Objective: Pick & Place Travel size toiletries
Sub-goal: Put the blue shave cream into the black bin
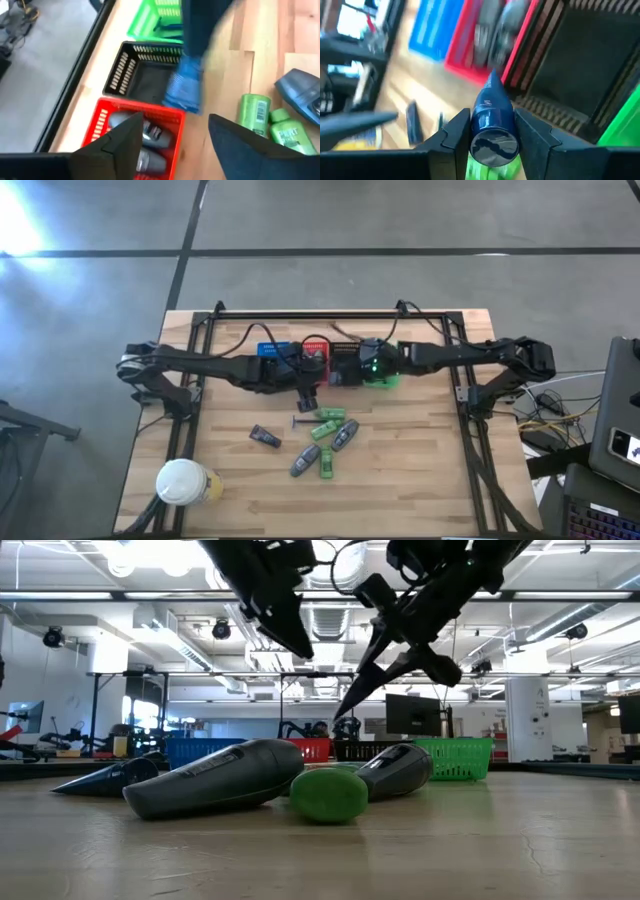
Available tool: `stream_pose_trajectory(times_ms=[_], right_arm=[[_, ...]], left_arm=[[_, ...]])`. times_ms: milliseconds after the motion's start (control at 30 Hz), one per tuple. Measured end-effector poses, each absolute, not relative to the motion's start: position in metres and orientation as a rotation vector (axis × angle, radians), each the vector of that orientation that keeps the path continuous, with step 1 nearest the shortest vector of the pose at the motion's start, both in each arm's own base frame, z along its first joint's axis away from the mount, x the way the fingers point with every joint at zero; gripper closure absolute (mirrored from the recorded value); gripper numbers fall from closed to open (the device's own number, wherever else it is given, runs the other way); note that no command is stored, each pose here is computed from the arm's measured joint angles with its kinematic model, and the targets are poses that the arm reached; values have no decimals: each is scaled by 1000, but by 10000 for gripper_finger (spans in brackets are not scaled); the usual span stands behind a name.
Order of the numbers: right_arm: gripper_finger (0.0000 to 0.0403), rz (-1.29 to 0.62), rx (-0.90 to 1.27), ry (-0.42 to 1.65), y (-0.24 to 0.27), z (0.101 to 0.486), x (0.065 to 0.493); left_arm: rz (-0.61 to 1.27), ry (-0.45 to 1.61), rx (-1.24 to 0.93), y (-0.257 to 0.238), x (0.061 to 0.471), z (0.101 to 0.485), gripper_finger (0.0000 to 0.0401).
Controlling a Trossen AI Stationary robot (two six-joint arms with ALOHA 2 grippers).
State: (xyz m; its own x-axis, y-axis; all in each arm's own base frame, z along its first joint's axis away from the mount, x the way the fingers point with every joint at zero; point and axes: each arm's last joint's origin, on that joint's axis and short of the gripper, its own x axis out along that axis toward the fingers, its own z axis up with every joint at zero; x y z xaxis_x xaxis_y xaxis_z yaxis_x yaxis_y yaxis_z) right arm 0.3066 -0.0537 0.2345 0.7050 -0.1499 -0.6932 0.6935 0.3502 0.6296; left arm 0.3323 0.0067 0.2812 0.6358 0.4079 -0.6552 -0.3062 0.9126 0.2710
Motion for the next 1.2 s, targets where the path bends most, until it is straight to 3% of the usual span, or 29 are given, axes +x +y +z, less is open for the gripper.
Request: stream_pose_trajectory(times_ms=[267,600,867,1200], right_arm=[[282,-681,991,568,-76,245,289],[272,-386,612,820,-115,251,292],[279,-231,355,1115,-137,258,326],[266,29,277,1392,-155,250,370]], left_arm=[[450,870,55,0,312,284,157],[356,943,-18,-28,292,290,158],[368,919,-60,-39,289,292,158],[387,909,-100,-41,288,292,158]])
